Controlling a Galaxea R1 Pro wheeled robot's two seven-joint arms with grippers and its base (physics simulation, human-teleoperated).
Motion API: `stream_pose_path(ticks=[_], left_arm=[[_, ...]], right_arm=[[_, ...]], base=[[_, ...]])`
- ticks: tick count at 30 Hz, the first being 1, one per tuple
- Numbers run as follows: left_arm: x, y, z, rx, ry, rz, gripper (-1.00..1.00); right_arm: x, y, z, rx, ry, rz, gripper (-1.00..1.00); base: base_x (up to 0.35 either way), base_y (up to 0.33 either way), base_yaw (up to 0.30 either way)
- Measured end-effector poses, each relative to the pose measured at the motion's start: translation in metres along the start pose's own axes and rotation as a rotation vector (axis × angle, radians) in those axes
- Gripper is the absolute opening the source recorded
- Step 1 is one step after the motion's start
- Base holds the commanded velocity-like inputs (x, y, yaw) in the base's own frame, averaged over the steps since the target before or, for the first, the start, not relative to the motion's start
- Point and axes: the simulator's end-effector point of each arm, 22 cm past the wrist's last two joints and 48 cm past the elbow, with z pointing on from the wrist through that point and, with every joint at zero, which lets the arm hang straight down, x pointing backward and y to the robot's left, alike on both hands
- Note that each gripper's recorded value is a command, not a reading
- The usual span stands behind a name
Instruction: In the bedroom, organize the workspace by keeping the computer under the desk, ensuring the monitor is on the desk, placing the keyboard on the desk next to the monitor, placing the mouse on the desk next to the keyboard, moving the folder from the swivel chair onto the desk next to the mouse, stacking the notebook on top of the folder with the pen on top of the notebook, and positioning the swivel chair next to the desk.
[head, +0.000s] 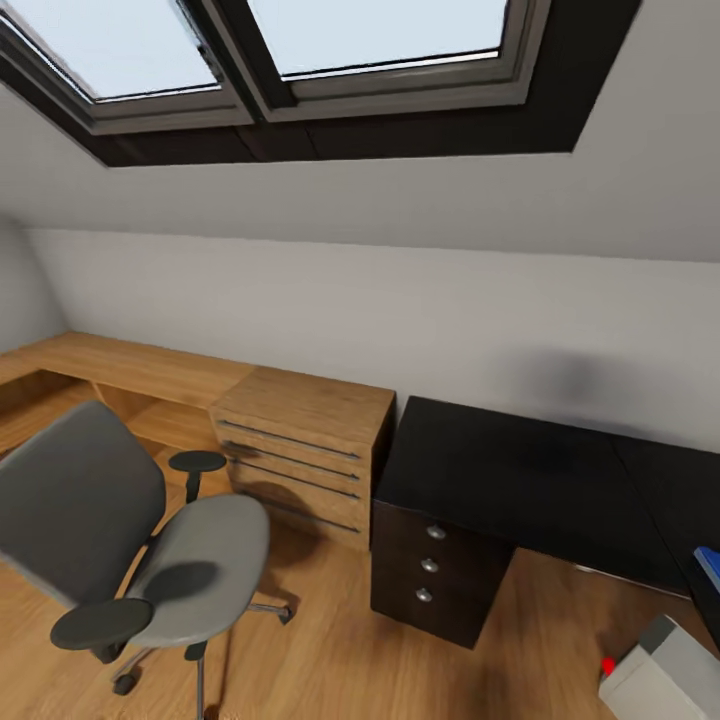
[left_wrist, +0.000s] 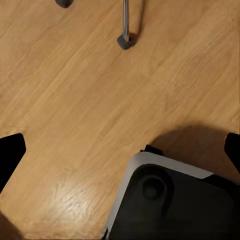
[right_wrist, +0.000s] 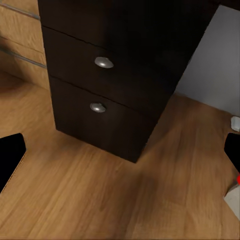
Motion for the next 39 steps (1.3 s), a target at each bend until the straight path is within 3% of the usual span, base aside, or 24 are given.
stream_pose_path(ticks=[5,9,12,26,39], left_arm=[[0.053,0.003,-0.007,-0.004,0.243,0.051,1.00],[0.077,0.004,-0.014,-0.005,0.356,0.075,1.00],[0.087,0.005,-0.018,-0.005,0.403,0.085,1.00],[0.092,0.006,-0.020,-0.005,0.426,0.090,1.00],[0.092,0.006,-0.020,-0.005,0.426,0.091,1.00]], right_arm=[[0.001,0.000,0.000,0.000,0.001,0.001,1.00],[0.000,0.001,-0.001,-0.001,0.001,0.002,1.00],[0.000,0.002,0.000,-0.001,0.001,0.003,1.00],[0.001,-0.004,0.000,0.005,0.002,-0.003,1.00],[0.015,-0.011,0.000,0.009,0.064,-0.032,1.00]], base=[[0.000,0.000,0.279],[0.000,0.000,0.279],[0.000,0.000,0.279],[0.000,0.000,0.279],[0.000,0.000,0.279]])
